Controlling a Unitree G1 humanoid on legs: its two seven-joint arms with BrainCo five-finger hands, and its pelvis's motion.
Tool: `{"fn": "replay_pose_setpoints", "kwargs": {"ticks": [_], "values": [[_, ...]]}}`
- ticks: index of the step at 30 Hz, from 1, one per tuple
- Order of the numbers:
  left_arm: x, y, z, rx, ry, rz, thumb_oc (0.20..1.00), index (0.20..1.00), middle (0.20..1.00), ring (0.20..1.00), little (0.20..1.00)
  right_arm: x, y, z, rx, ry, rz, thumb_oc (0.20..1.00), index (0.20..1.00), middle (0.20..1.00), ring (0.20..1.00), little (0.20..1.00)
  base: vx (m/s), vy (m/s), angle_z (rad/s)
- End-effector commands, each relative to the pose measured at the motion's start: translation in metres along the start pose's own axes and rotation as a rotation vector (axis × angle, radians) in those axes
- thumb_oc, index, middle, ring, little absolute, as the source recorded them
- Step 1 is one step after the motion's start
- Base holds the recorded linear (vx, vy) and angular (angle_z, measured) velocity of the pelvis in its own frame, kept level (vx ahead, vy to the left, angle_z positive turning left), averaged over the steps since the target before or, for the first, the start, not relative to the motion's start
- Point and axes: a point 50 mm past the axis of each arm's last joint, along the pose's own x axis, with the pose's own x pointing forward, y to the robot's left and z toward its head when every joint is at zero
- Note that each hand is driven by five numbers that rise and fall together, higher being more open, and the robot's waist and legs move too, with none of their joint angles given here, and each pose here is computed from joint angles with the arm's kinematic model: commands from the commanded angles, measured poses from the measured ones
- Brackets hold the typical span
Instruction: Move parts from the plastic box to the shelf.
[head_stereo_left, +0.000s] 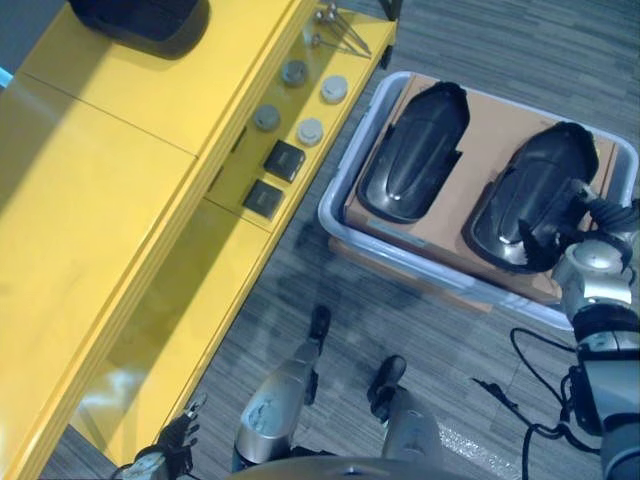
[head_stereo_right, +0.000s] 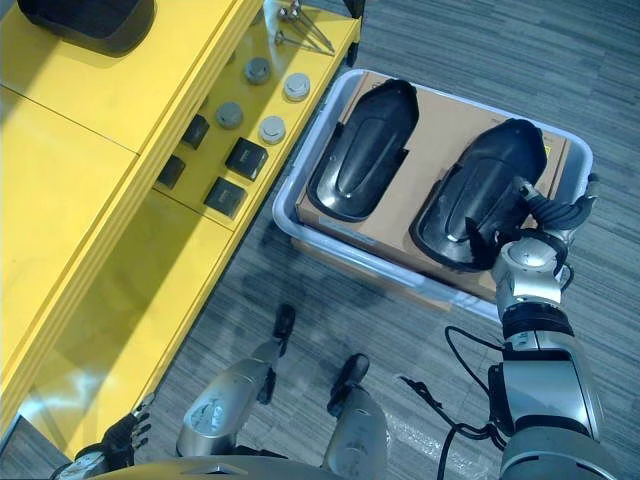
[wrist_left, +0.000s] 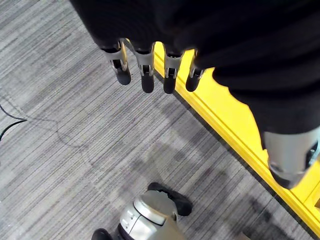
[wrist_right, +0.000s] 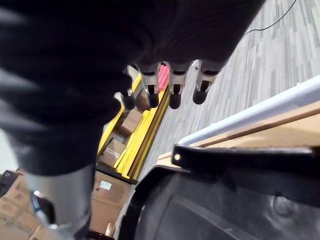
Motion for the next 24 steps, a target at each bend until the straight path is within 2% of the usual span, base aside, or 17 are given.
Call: {"fn": "replay_pose_setpoints", "kwargs": {"ticks": [1,11,20,21,22,24], "values": [[-0.004,0.011,-0.006,-0.012,0.016,0.030,1.000,1.000,1.000,1.000,1.000,0.004,-0.007,0.009,-0.070,-0.065,0.021,1.000,1.000,1.000,1.000,1.000,0.00,0.000,0.00],[-0.001,0.004,0.000,-0.007,0.005,0.007,1.000,1.000,1.000,1.000,1.000,-0.007,0.001,-0.027,-0.134,0.057,0.080,1.000,1.000,1.000,1.000,1.000,0.00,0.001,0.00],[0.000,0.004,0.003,-0.012,0.002,0.003,1.000,1.000,1.000,1.000,1.000,-0.010,0.001,-0.038,-0.154,0.105,0.101,1.000,1.000,1.000,1.000,1.000,0.00,0.000,0.00],[0.000,0.004,0.004,-0.010,0.001,0.002,1.000,1.000,1.000,1.000,1.000,-0.009,0.001,-0.039,-0.153,0.110,0.103,0.950,0.950,0.950,0.950,0.950,0.00,0.000,0.00],[0.000,0.004,0.004,-0.010,-0.005,-0.002,1.000,1.000,1.000,1.000,1.000,-0.010,0.002,-0.039,-0.158,0.107,0.112,0.200,0.200,0.200,0.200,0.200,0.00,0.000,0.00],[0.000,0.002,0.005,-0.010,-0.010,-0.004,1.000,1.000,1.000,1.000,1.000,-0.011,0.003,-0.039,-0.137,0.107,0.111,0.200,0.200,0.200,0.200,0.200,0.00,0.000,0.00]]}}
